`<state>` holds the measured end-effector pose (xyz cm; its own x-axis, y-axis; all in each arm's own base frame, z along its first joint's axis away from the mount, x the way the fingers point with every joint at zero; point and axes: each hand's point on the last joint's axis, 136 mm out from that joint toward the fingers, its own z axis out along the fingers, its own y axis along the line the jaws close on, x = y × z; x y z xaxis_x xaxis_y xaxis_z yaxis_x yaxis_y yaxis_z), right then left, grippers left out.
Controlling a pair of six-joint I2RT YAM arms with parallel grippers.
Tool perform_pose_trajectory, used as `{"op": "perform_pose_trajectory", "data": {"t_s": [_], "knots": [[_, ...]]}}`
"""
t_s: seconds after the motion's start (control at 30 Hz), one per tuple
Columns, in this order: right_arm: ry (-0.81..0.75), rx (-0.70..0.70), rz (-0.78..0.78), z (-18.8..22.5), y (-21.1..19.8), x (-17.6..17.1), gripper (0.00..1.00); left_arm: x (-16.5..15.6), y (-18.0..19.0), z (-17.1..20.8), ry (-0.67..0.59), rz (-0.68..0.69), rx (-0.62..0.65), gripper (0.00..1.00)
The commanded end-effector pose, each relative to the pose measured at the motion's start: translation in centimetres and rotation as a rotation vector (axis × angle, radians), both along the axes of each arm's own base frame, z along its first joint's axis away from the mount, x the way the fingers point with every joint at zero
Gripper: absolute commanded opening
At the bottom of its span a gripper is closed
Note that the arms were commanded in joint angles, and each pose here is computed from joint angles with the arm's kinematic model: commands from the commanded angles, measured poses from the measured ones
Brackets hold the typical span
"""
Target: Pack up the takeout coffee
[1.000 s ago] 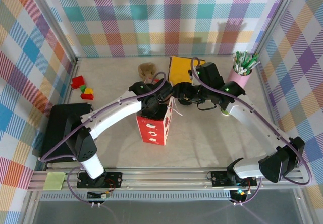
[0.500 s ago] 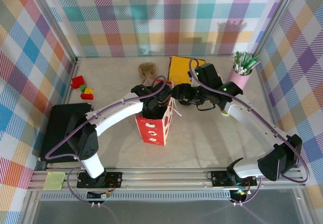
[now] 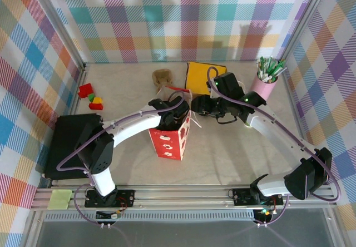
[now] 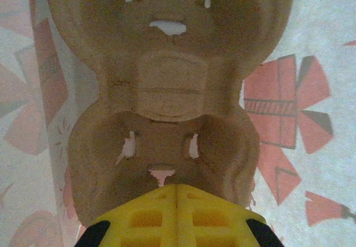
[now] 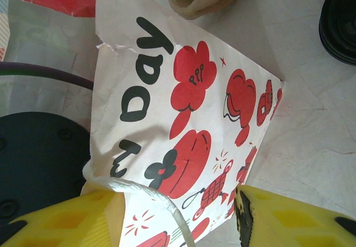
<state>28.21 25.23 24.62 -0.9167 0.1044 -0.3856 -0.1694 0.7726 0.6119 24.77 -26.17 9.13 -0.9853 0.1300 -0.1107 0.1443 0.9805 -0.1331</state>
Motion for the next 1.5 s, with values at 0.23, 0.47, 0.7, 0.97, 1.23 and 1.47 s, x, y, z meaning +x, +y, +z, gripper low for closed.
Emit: {"op": "perform_pose_trajectory", "data": {"t_s": [0.23, 0.47, 0.7, 0.97, 1.23, 1.47], "knots": [[-0.065, 0.018, 0.019, 2.5, -0.9, -1.3, 0.56, -0.8, 0.8, -4.1, 0.091, 0.019, 0.058, 0.0], [-0.097, 0.006, 0.004, 3.5, -1.9, -1.9, 0.58, -1.1, 1.3, -5.6, 0.111, 0.025, 0.09, 0.0], [-0.111, 0.007, 0.004, 4.2, -2.1, -2.0, 0.59, -1.4, 1.8, -7.9, 0.136, 0.032, 0.118, 0.0], [-0.109, 0.005, 0.002, 4.1, -2.2, -2.2, 0.59, -1.9, 1.9, -9.4, 0.157, 0.039, 0.127, 0.0], [-0.118, 0.002, -0.004, 4.2, -2.3, -2.1, 0.61, -0.7, 1.3, -5.2, 0.065, 0.024, 0.132, 0.0], [-0.126, -0.003, -0.005, 4.2, -2.4, -2.0, 0.61, 0.8, 1.2, 0.7, -0.055, 0.056, 0.124, 0.0]]}}
